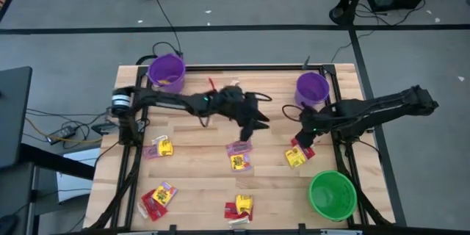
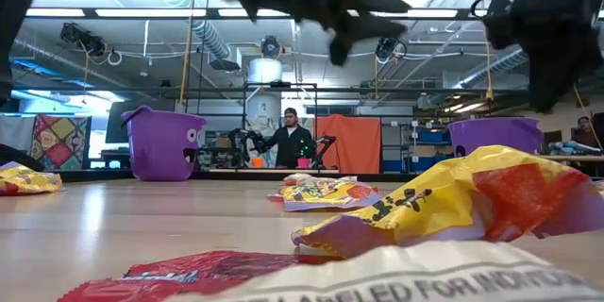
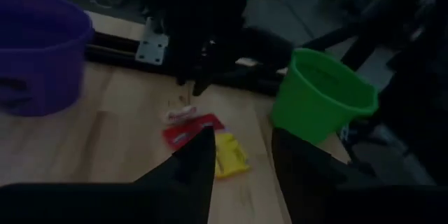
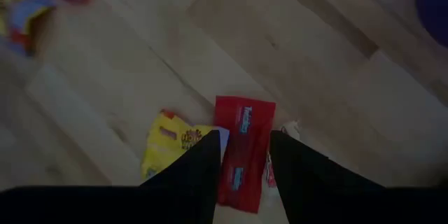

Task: Sort candy by brand, put in halloween buckets
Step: Put the yellow candy into the left purple bucket

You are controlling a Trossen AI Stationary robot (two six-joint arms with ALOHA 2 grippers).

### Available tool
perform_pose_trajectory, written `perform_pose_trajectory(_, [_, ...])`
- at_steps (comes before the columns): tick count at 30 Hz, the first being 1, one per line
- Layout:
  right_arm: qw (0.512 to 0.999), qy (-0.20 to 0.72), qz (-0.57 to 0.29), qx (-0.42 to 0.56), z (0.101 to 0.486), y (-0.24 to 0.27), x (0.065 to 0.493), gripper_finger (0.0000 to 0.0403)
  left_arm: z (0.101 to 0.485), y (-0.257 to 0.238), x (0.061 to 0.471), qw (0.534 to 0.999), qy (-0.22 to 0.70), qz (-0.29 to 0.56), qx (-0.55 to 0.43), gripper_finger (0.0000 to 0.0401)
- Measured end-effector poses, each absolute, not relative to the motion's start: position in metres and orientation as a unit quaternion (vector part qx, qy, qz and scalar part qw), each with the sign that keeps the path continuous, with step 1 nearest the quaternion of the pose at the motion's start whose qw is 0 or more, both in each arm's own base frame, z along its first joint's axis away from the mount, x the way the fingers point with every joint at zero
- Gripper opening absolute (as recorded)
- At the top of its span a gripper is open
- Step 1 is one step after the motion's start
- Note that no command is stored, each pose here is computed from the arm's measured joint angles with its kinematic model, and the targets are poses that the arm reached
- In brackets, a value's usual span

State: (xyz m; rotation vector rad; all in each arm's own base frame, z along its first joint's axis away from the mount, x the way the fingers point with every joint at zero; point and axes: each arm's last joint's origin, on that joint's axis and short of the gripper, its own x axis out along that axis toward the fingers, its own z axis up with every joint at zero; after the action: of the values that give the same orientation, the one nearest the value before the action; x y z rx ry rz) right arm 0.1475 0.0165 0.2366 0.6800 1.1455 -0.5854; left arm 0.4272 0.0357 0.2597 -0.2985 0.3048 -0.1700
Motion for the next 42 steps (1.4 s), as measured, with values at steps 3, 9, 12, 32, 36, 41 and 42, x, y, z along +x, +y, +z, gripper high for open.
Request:
perform_pose_trajectory(3, [0.750, 0.520, -0.266, 0.312, 0.245, 0.016, 0.143, 0.0137, 0.232, 0.034, 0.446, 0.972, 0.122, -0.102, -0.174, 0.0148])
perform_pose_trajectory(9, [0.747, 0.525, -0.266, 0.310, 0.251, 0.016, 0.141, 0.0137, 0.178, 0.032, 0.476, 0.960, 0.082, -0.121, -0.241, 0.0148])
perform_pose_trajectory(12, [0.745, 0.528, -0.264, 0.313, 0.250, 0.016, 0.141, 0.0137, 0.169, 0.027, 0.494, 0.956, 0.080, -0.126, -0.253, 0.0148])
perform_pose_trajectory(32, [0.718, 0.555, -0.242, 0.342, 0.249, 0.019, 0.138, 0.0137, 0.108, -0.024, 0.529, 0.973, 0.212, -0.062, -0.074, 0.0148])
perform_pose_trajectory(36, [0.715, 0.556, -0.244, 0.346, 0.249, 0.019, 0.137, 0.0137, 0.087, -0.030, 0.531, 0.973, 0.207, -0.059, -0.086, 0.0148])
perform_pose_trajectory(41, [0.711, 0.558, -0.243, 0.352, 0.249, 0.019, 0.137, 0.0137, 0.086, -0.033, 0.534, 0.975, 0.191, -0.059, -0.094, 0.0148])
perform_pose_trajectory(42, [0.711, 0.559, -0.242, 0.353, 0.249, 0.019, 0.137, 0.0137, 0.087, -0.034, 0.534, 0.976, 0.185, -0.061, -0.095, 0.0148])
